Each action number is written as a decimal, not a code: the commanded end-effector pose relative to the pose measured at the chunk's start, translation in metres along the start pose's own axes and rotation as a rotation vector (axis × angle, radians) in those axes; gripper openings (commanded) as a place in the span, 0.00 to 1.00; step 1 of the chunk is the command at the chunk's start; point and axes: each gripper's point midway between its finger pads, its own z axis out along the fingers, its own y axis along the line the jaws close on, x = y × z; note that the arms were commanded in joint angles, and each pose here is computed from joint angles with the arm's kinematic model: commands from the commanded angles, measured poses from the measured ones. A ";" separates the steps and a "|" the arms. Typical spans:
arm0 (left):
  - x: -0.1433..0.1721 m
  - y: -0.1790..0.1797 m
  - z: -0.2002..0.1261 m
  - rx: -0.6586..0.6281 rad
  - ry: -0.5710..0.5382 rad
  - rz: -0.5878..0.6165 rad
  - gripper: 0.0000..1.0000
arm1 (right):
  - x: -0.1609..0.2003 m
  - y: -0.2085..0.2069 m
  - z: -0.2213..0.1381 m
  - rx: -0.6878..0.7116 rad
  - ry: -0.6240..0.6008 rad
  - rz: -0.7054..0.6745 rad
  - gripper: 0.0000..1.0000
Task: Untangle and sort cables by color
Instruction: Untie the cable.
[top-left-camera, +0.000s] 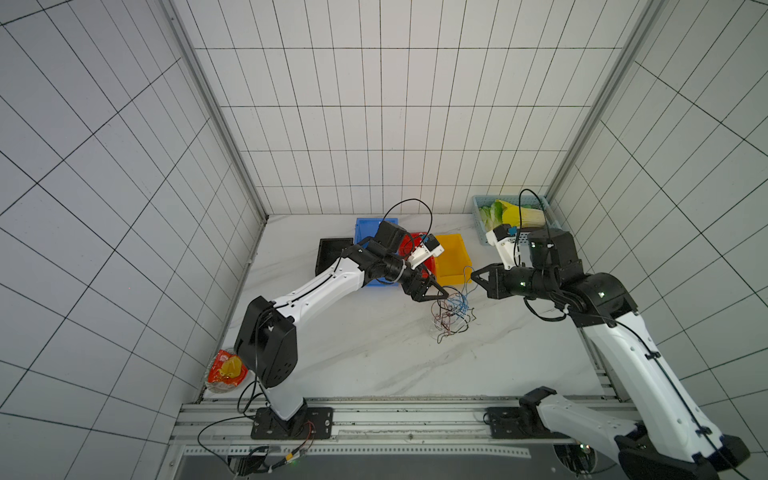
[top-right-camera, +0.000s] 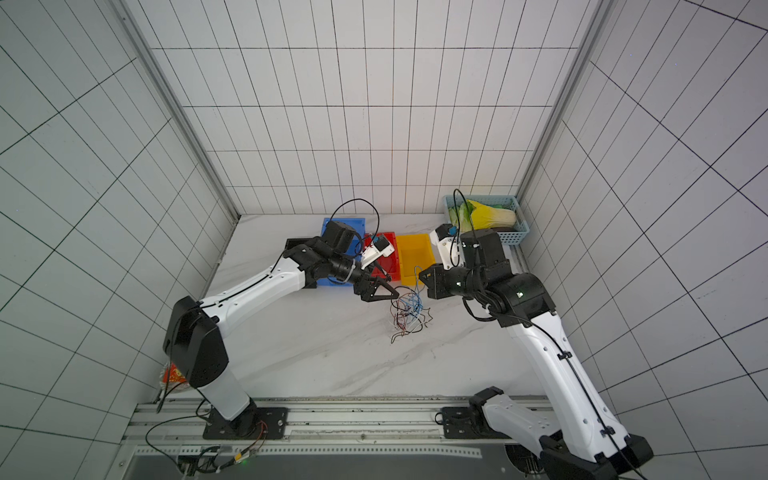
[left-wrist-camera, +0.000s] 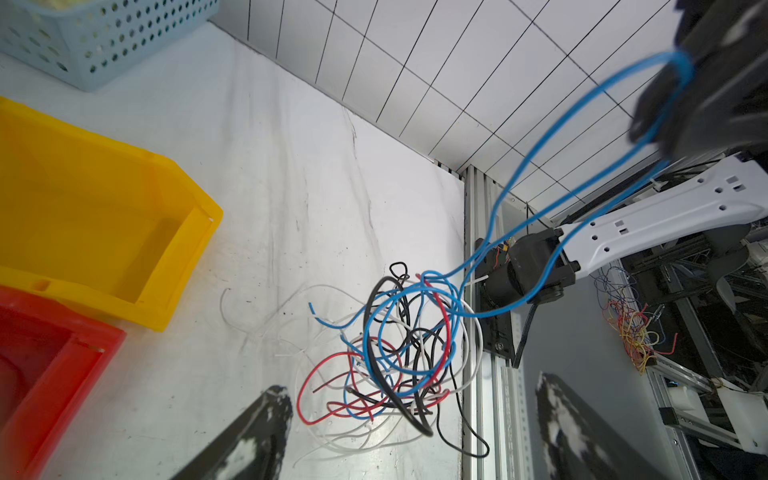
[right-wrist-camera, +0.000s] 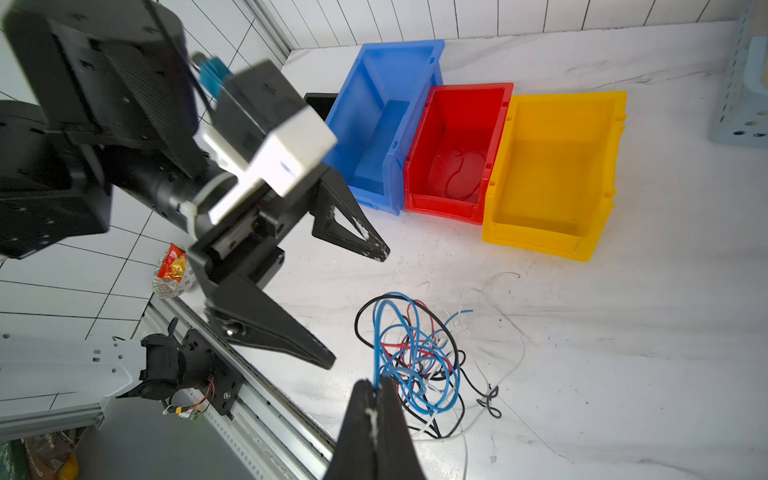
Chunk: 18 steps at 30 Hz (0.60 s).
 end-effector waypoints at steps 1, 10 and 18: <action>0.012 0.012 0.014 -0.009 0.011 -0.021 0.88 | -0.005 0.016 -0.004 -0.075 -0.030 -0.042 0.00; 0.010 0.029 0.014 0.002 -0.002 -0.119 0.17 | -0.004 0.025 -0.003 -0.127 -0.033 -0.031 0.00; 0.006 0.033 -0.009 -0.008 -0.051 -0.098 0.00 | 0.006 0.022 -0.007 -0.111 -0.013 -0.023 0.00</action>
